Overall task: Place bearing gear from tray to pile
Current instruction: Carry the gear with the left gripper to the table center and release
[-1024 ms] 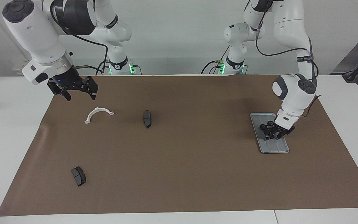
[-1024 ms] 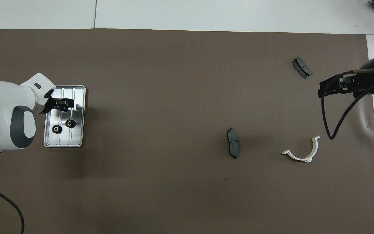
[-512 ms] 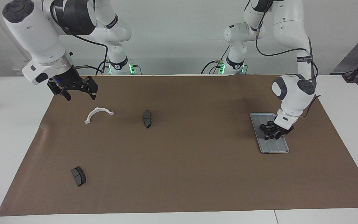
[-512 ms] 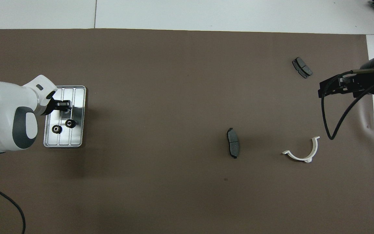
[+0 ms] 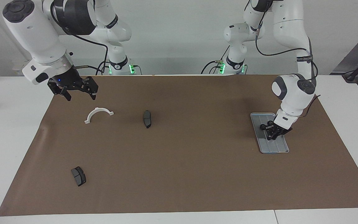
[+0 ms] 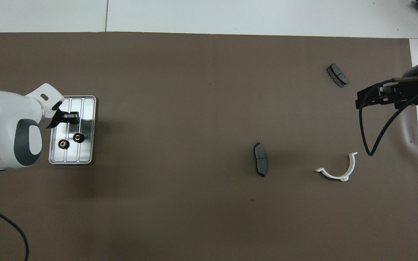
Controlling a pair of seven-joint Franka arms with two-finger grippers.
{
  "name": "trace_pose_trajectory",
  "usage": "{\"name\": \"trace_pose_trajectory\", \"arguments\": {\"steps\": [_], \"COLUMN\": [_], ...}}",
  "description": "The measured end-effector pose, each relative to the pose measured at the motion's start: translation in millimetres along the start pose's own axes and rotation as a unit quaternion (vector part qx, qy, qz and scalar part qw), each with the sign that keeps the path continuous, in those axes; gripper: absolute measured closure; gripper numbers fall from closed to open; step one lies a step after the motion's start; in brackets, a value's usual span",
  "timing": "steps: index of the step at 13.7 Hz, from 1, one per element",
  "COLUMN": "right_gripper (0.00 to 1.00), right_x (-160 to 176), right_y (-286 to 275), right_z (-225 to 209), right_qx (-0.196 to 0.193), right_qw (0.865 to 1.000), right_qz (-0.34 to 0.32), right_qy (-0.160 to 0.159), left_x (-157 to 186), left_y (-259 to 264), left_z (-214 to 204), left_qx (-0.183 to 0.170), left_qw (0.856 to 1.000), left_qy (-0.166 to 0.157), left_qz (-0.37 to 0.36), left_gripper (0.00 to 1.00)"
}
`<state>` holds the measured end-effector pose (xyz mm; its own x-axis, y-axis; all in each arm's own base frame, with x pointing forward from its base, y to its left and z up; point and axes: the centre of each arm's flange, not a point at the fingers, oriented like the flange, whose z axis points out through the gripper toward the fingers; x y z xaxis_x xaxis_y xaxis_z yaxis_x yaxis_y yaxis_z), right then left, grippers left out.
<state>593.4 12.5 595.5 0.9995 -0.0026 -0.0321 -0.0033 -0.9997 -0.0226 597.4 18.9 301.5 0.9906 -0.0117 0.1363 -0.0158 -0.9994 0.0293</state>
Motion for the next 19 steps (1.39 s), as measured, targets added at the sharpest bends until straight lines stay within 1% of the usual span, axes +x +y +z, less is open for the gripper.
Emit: {"name": "trace_pose_trajectory", "arguments": {"steps": [3, 5, 7, 8, 9, 11, 13, 15, 17, 19], "right_gripper": [0.0, 0.0, 0.0, 0.0, 0.0, 0.0, 0.0, 0.0, 0.0, 0.0], "right_x": [-0.9, -2.9, -6.8, -8.5, -10.0, -11.3, -11.8, -11.8, -12.2, -12.8], "right_y": [-0.3, -2.8, -10.1, -13.3, -15.4, -16.4, -16.4, -16.4, -16.4, -16.1], "right_z": [-1.8, -5.6, -10.5, -12.8, -15.2, -17.6, -17.8, -17.5, -18.1, -19.3], "right_qx": [0.0, 0.0, 0.0, 0.0, 0.0, 0.0, 0.0, -0.001, -0.001, -0.001], "right_qw": [1.0, 1.0, 1.0, 1.0, 1.0, 1.0, 1.0, 1.0, 1.0, 1.0], "right_qz": [0.0, -0.002, -0.008, -0.011, -0.013, -0.014, -0.014, -0.014, -0.014, -0.013], "right_qy": [0.002, 0.005, 0.006, 0.007, 0.009, 0.011, 0.01, 0.009, 0.01, 0.011], "left_x": [0.4, 8.1, 32.3, 42.1, 48.8, 49.6, 36.5, 19.9, 3.9, -12.8], "left_y": [0.0, 0.8, 8.3, 20.5, 42.8, 110.1, 187.7, 256.4, 310.5, 355.5], "left_z": [-0.6, -11.7, -51.5, -71.8, -88.6, -100.4, -100.4, -99.9, -87.8, -58.6], "left_qx": [0.0, -0.002, -0.004, -0.005, -0.007, -0.011, -0.016, -0.028, -0.043, -0.054], "left_qw": [1.0, 1.0, 0.999, 0.999, 0.999, 0.997, 0.993, 0.99, 0.986, 0.984], "left_qy": [-0.003, -0.017, -0.031, -0.032, -0.031, -0.028, -0.028, -0.017, -0.005, 0.0], "left_qz": [0.0, 0.001, -0.008, -0.021, -0.037, -0.076, -0.111, -0.139, -0.161, -0.171], "left_gripper": [0.76, 0.76, 0.76, 0.76, 0.76, 0.76, 0.76, 0.76, 0.76, 0.76]}}
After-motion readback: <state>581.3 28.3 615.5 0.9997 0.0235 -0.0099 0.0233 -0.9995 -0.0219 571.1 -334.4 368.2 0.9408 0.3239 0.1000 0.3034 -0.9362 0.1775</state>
